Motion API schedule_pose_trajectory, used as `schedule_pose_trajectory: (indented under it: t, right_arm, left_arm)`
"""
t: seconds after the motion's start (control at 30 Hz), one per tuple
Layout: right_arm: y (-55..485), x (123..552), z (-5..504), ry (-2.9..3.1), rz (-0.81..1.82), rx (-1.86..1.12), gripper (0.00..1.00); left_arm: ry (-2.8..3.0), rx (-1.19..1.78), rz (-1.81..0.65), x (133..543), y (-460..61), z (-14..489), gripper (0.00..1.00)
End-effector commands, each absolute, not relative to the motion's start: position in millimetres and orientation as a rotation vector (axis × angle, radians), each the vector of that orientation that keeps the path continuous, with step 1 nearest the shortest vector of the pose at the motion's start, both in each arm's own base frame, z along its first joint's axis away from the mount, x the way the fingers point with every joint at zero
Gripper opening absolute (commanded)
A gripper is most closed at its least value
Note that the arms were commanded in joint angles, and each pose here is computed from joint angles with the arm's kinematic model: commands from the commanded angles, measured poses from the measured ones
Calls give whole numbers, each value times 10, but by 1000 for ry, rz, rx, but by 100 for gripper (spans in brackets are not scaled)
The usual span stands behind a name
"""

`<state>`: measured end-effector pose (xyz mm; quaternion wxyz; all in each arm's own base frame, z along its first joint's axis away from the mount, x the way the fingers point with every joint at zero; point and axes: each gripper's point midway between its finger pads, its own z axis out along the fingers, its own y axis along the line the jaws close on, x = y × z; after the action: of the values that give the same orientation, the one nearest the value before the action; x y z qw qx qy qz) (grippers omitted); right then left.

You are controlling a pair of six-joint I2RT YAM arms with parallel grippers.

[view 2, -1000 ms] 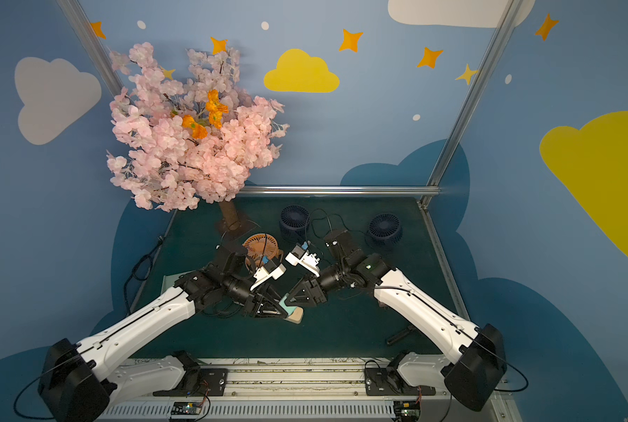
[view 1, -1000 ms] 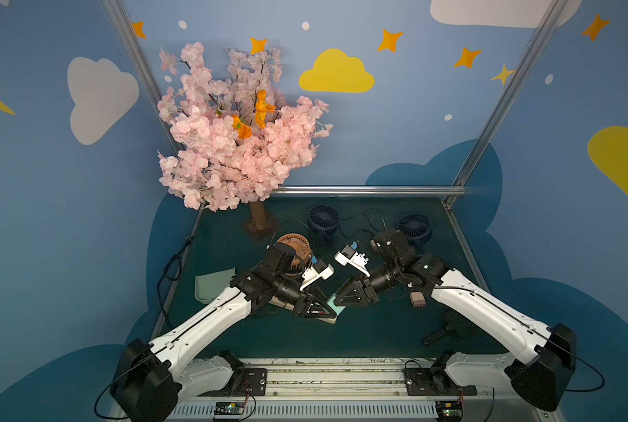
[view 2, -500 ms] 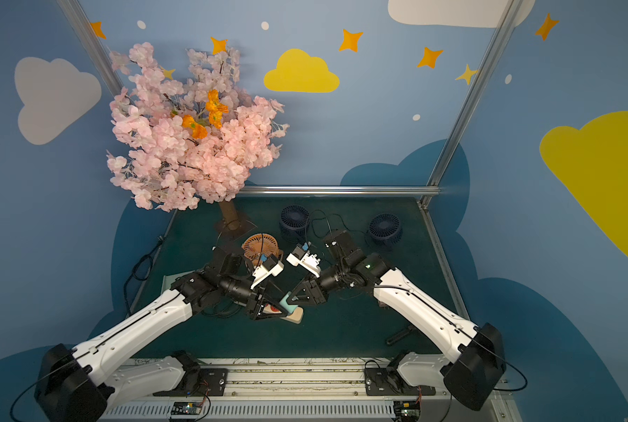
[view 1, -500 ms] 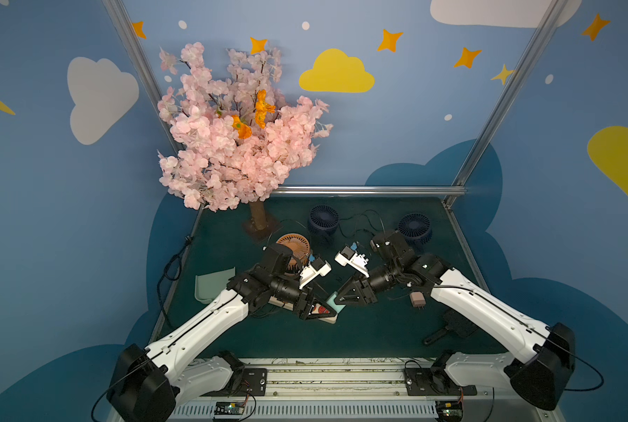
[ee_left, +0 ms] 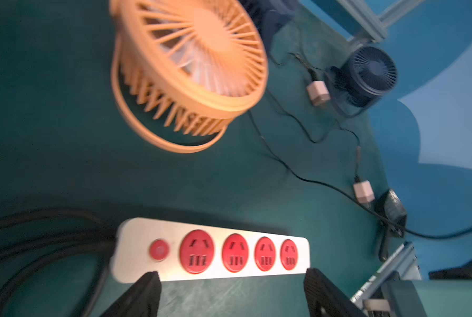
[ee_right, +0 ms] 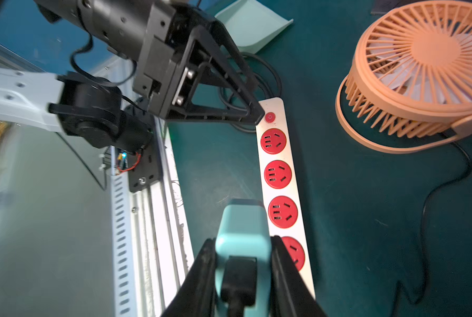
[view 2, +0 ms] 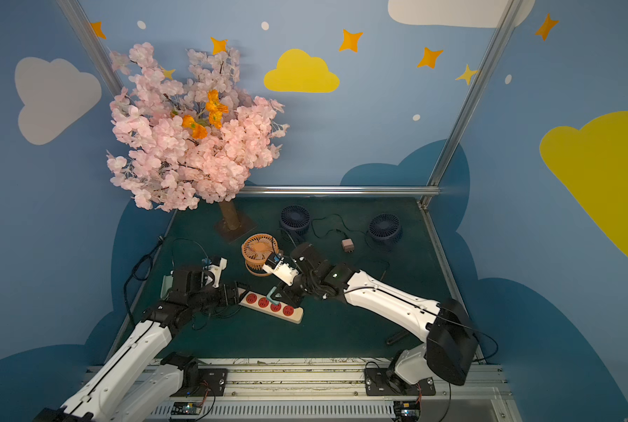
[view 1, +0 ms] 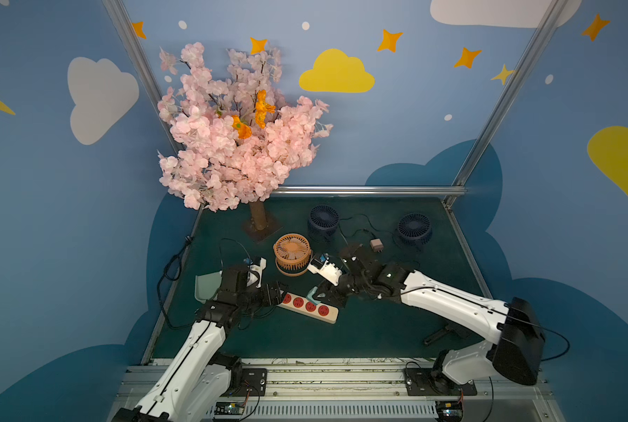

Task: Plug the desk fan into the power strip
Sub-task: Insert the plug into the socket.

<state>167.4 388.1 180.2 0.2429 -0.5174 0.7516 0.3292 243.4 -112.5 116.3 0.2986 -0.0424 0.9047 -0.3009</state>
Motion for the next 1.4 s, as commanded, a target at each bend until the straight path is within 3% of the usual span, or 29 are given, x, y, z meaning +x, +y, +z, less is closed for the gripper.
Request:
schedule_pose_trajectory:
  t: [0.0, 0.23, 0.93, 1.37]
  right_arm:
    - [4225, 1820, 1885, 1921, 751, -1490, 8]
    - [4479, 1828, 1542, 1984, 568, -1660, 5]
    - [4796, 1827, 1109, 1969, 445, -1877, 1]
    - [4837, 1983, 1087, 1980, 409, -1831, 0]
  left_arm:
    - [2409, -243, -836, 2508, -1003, 1018, 82]
    - [2413, -351, -861, 2600, -912, 765, 73]
    - [2516, -374, -757, 2651, -782, 344, 39]
    - [2527, -378, -792, 2622, -823, 340, 37]
